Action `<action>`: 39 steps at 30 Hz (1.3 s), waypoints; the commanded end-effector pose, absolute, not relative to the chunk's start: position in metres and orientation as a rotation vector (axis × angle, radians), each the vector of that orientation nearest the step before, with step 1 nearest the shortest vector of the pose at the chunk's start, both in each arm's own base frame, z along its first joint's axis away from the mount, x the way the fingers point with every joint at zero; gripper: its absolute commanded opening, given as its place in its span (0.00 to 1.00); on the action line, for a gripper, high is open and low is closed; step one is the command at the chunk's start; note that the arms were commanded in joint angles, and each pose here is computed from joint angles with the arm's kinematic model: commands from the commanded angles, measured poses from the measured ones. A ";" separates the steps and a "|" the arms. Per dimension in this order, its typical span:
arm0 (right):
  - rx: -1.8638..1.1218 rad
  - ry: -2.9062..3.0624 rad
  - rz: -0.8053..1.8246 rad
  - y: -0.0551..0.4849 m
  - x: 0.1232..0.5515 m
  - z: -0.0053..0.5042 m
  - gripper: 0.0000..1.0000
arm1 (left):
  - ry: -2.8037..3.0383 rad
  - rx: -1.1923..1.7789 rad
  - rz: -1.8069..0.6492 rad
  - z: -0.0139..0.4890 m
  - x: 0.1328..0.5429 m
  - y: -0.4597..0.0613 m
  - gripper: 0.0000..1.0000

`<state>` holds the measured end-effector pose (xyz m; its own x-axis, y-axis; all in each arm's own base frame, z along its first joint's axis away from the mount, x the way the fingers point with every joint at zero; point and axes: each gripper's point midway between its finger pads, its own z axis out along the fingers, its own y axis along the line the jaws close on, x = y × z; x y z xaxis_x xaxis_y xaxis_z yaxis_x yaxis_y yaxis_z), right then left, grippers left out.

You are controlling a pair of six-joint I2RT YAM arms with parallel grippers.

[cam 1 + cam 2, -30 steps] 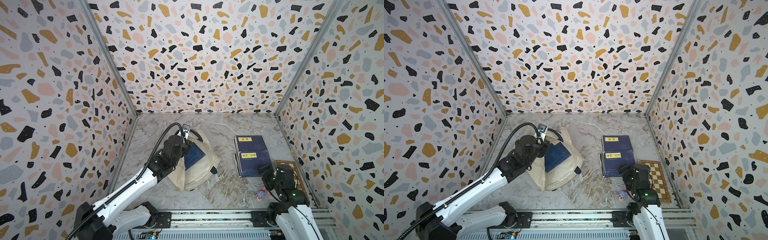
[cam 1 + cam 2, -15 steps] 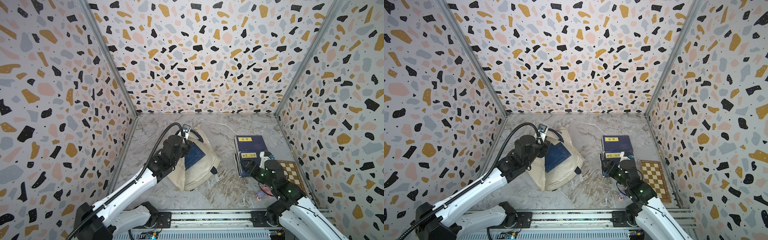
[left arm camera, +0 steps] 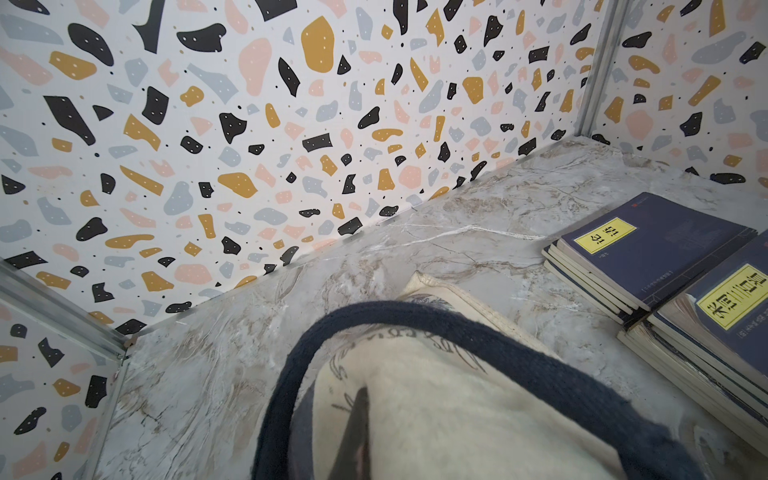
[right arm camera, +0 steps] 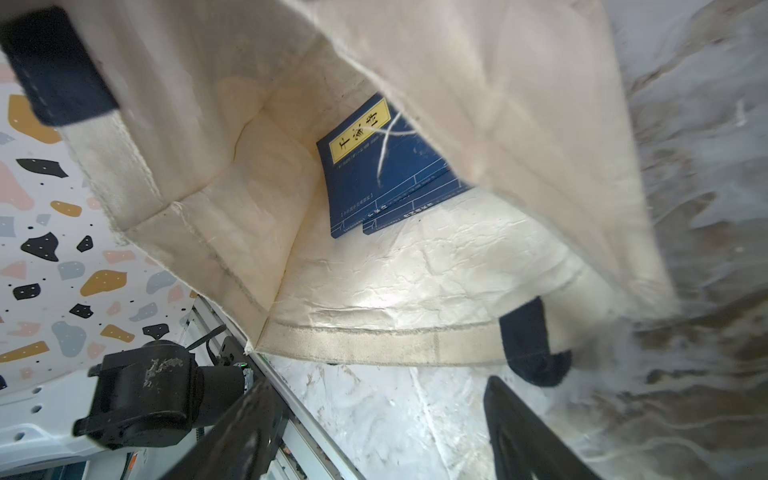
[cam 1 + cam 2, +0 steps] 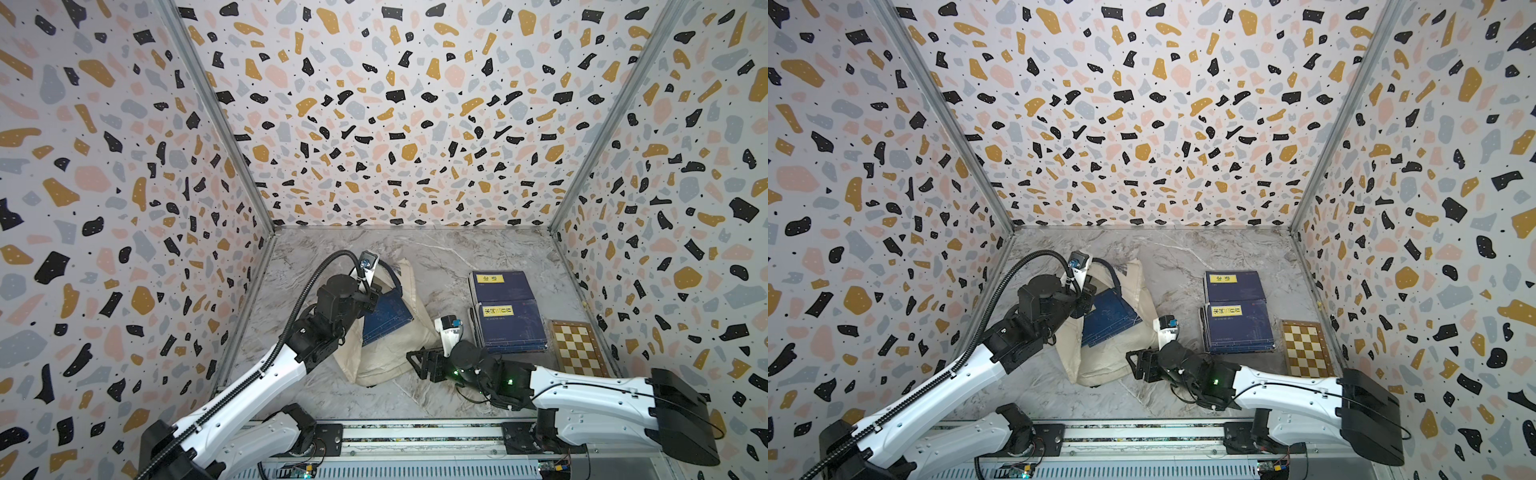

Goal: Take out the books from the canvas bag
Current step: Pick up the book from the canvas bag.

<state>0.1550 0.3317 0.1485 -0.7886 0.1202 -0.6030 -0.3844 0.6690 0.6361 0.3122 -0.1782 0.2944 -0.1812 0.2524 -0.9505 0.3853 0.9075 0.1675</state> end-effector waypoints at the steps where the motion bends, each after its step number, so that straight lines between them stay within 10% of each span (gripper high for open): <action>1: -0.136 2.180 1.150 0.364 0.159 0.175 0.80 | 1.633 0.413 -0.210 0.336 0.310 -0.180 0.00; 17: -0.042 2.223 1.051 0.432 0.169 0.117 0.83 | 1.475 0.456 -0.357 0.363 0.284 -0.189 0.00; 39: 0.181 2.149 1.028 0.395 0.233 0.088 0.81 | 1.049 0.576 -0.509 0.423 0.200 -0.182 0.00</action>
